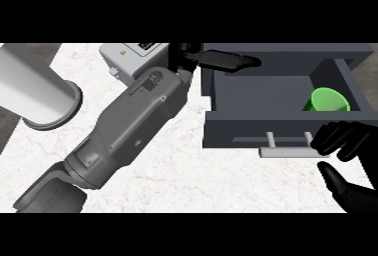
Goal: Pick up the cup, place it into the drawer and close the drawer
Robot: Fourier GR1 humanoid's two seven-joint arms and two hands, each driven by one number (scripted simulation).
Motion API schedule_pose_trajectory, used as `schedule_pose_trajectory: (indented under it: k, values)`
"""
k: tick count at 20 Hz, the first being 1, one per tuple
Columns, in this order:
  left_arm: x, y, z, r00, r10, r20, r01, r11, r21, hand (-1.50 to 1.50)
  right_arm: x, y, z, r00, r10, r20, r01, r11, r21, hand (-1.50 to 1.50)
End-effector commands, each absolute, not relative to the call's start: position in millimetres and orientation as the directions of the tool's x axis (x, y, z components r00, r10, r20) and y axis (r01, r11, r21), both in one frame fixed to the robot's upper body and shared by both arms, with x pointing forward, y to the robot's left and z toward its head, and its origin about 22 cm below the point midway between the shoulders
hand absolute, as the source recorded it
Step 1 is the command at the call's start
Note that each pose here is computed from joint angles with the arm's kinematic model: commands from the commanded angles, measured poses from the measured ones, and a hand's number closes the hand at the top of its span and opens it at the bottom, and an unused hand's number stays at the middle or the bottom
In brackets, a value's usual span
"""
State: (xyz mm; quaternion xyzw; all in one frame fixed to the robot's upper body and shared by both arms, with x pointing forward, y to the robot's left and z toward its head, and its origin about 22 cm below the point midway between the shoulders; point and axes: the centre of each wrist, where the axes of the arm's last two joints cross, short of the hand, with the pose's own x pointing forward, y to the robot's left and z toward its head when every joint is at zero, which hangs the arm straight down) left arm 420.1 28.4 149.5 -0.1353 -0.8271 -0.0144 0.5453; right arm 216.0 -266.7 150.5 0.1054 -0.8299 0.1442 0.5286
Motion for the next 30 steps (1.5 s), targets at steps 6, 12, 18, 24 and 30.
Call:
schedule_pose_trajectory:
  k: [6,12,18,24,30]
  values:
    - [405,113,133,-0.348,0.210,0.914,0.122,0.976,-0.178,-1.50,202,-270,150,-0.423,0.215,0.880,-0.316,0.876,-0.365,1.50]
    - [369,182,116,-0.320,0.239,0.917,0.104,0.971,-0.217,-1.50,215,-278,132,-0.358,0.306,0.882,-0.286,0.863,-0.416,1.50]
    - [325,222,106,-0.309,0.266,0.913,0.121,0.963,-0.239,-1.50,233,-247,122,-0.375,0.430,0.821,-0.286,0.789,-0.544,1.50]
    - [305,251,77,-0.305,0.270,0.913,0.096,0.963,-0.252,-1.50,246,-245,106,-0.469,0.660,0.587,-0.262,0.531,-0.806,1.50]
    - [288,298,78,-0.291,0.263,0.920,0.073,0.965,-0.253,-1.50,266,-214,45,-0.465,0.706,0.534,-0.246,0.476,-0.844,1.50]
